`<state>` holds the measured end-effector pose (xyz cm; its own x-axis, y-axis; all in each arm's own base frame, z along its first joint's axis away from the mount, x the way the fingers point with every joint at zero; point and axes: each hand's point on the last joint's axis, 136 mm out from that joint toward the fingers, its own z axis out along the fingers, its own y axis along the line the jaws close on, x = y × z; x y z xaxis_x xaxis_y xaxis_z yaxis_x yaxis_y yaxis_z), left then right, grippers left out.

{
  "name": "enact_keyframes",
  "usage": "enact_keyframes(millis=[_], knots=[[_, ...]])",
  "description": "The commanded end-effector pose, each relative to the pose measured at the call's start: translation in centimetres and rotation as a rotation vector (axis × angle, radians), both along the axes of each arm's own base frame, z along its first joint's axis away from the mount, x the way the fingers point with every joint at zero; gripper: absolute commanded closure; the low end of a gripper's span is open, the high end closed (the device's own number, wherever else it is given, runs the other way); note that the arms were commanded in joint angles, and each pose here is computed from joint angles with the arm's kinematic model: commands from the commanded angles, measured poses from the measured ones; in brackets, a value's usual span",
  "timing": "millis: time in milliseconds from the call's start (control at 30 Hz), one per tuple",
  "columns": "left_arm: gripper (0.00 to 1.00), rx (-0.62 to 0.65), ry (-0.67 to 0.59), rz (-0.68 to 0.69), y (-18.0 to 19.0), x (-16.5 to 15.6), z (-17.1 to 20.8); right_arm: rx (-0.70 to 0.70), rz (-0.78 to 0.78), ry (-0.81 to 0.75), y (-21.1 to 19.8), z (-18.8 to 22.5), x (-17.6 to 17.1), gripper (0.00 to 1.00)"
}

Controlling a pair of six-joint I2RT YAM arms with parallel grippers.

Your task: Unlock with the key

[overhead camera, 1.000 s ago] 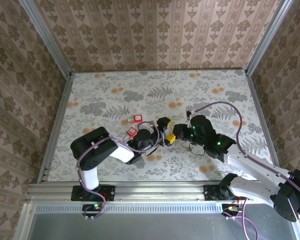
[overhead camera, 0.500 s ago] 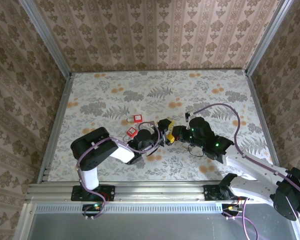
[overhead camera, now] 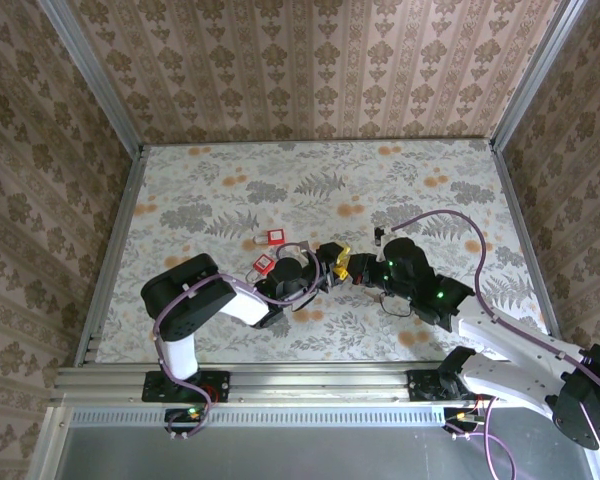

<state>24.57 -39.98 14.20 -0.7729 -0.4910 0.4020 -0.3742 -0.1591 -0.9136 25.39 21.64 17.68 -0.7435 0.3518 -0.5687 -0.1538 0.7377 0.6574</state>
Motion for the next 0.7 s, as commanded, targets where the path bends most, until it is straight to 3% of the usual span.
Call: enact_keyframes(millis=[0,300,433,667], knots=[[0.63,-0.041,-0.054,-0.003,-0.3,0.3,2.1,-0.037,-0.012,0.000,-0.7,-0.7,-0.3,1.00],[0.80,-0.015,-0.056,0.005,0.1,0.6,1.2,-0.043,0.009,-0.006,-0.8,-0.8,-0.9,1.00],[0.98,-0.007,-0.073,-0.003,-0.1,0.8,1.1,-0.033,0.035,-0.015,-0.6,-0.8,-1.2,1.00],[1.00,0.064,-0.156,-0.001,0.3,1.0,1.2,-0.009,0.039,-0.032,-0.7,-0.3,-1.5,1.00]])
